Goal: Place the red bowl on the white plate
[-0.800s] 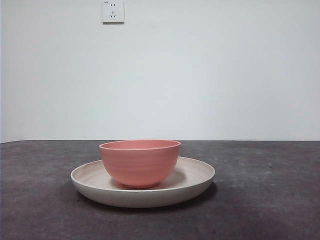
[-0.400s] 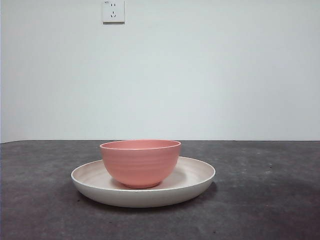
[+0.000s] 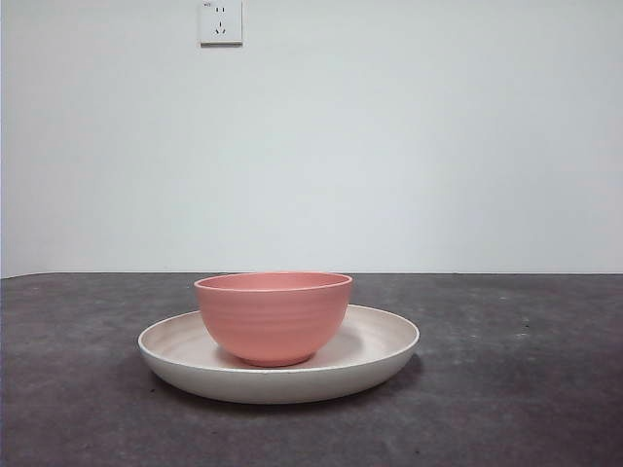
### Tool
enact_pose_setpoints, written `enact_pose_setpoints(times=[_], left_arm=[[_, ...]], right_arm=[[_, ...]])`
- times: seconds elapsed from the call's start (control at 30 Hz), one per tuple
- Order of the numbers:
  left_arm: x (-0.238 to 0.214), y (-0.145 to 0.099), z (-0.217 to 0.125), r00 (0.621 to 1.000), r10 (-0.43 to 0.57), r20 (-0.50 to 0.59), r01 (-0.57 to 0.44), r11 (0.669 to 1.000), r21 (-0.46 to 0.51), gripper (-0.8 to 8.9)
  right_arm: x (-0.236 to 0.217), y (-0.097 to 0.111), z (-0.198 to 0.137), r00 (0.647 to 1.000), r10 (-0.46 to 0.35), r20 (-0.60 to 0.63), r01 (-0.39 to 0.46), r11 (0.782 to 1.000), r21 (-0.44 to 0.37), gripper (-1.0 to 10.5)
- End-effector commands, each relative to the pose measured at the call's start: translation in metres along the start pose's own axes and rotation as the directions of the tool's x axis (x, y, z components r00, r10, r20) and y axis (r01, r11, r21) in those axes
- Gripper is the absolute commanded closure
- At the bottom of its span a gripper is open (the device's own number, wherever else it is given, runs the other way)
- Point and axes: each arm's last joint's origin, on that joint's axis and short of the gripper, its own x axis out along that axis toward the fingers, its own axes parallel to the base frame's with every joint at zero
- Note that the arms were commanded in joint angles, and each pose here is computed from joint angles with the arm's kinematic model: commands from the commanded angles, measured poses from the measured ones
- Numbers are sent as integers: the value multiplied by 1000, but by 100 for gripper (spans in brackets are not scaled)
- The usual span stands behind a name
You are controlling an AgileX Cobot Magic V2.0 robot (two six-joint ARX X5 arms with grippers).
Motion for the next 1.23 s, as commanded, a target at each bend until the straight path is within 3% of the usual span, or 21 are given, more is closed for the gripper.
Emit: enact_pose_setpoints(times=[0.03, 0.57, 1.23], left_arm=[[2, 0, -7, 1000, 3, -27, -3, 1000, 2, 798], [2, 0, -7, 1000, 3, -27, -3, 1000, 2, 798], [2, 0, -7, 1000, 3, -27, -3, 1000, 2, 798]], right_arm=[[1, 0, -2, 1000, 0, 14, 0, 1000, -6, 923], [0, 7, -2, 997, 76, 27, -75, 997, -23, 923], [0, 7, -2, 997, 76, 28, -75, 997, -23, 923]])
